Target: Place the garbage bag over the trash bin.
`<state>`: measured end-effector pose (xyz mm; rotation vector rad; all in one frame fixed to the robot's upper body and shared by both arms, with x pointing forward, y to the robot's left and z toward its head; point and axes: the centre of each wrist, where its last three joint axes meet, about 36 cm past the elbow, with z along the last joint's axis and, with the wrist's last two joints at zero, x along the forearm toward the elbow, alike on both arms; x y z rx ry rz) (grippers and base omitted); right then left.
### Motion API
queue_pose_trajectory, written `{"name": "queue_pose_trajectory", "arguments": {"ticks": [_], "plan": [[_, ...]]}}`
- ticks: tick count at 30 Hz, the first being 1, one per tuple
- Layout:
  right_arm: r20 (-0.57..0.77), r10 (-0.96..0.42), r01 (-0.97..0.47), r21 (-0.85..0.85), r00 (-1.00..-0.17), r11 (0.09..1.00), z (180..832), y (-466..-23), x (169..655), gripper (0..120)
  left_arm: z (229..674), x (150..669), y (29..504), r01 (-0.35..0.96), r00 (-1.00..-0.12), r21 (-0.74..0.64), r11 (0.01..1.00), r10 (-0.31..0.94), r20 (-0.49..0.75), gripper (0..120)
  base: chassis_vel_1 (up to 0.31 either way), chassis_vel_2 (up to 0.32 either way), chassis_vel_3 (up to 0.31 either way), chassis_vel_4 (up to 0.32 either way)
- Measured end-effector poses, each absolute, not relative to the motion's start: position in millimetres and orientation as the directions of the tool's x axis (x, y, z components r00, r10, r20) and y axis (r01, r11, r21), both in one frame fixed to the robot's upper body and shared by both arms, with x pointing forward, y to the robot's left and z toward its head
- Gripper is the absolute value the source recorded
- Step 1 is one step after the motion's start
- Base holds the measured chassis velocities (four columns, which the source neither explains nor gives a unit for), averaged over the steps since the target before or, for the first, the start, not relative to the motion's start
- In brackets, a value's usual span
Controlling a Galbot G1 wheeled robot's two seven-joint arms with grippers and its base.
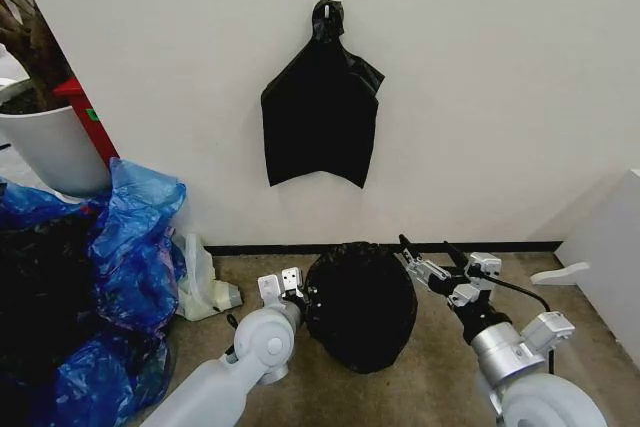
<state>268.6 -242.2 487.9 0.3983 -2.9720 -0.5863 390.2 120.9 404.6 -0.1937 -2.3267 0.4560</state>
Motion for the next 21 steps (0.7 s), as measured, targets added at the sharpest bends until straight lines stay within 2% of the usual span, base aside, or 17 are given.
{"name": "queue_pose_trajectory", "arguments": {"ticks": [2,4,8,10,16,18,19,21], "plan": [[0.034,-0.271,-0.238,0.384,-0.962,0.892,488.4,-241.6,268.3,100,402.6,389.0,124.2,-0.002,-0.709,-0.378,0.926,0.265,0.654,19,0.000,0.000,0.000,0.000],[0.034,-0.271,-0.238,0.384,-0.962,0.892,488.4,-241.5,268.4,100,402.2,388.5,124.8,-0.003,-0.708,-0.377,0.926,0.264,0.655,20,0.000,0.000,0.000,0.000],[0.033,-0.272,-0.240,0.382,-0.962,0.893,490.1,-240.1,268.1,100,403.1,383.7,130.4,-0.014,-0.704,-0.382,0.924,0.262,0.660,40,0.000,0.000,0.000,0.000],[0.033,-0.272,-0.240,0.383,-0.962,0.892,490.6,-239.7,267.9,100,403.3,383.0,131.3,-0.016,-0.706,-0.378,0.926,0.257,0.659,42,0.000,0.000,0.000,0.000],[0.036,-0.276,-0.238,0.403,-0.961,0.883,495.8,-235.2,264.9,100,413.7,376.8,147.8,-0.027,-0.741,-0.374,0.927,0.233,0.630,70,0.000,0.000,0.000,0.000],[0.036,-0.277,-0.239,0.404,-0.960,0.883,495.8,-234.8,264.6,100,414.7,376.6,148.9,-0.028,-0.744,-0.377,0.926,0.233,0.627,71,0.000,0.000,0.000,0.000],[0.036,-0.278,-0.240,0.404,-0.960,0.883,496.1,-234.0,264.0,100,416.4,376.4,151.0,-0.028,-0.749,-0.383,0.924,0.234,0.620,76,0.000,0.000,0.000,0.000],[0.036,-0.278,-0.240,0.404,-0.960,0.882,496.1,-233.9,263.9,100,416.7,376.3,151.5,-0.028,-0.750,-0.384,0.923,0.235,0.619,76,0.000,0.000,0.000,0.000]]}}
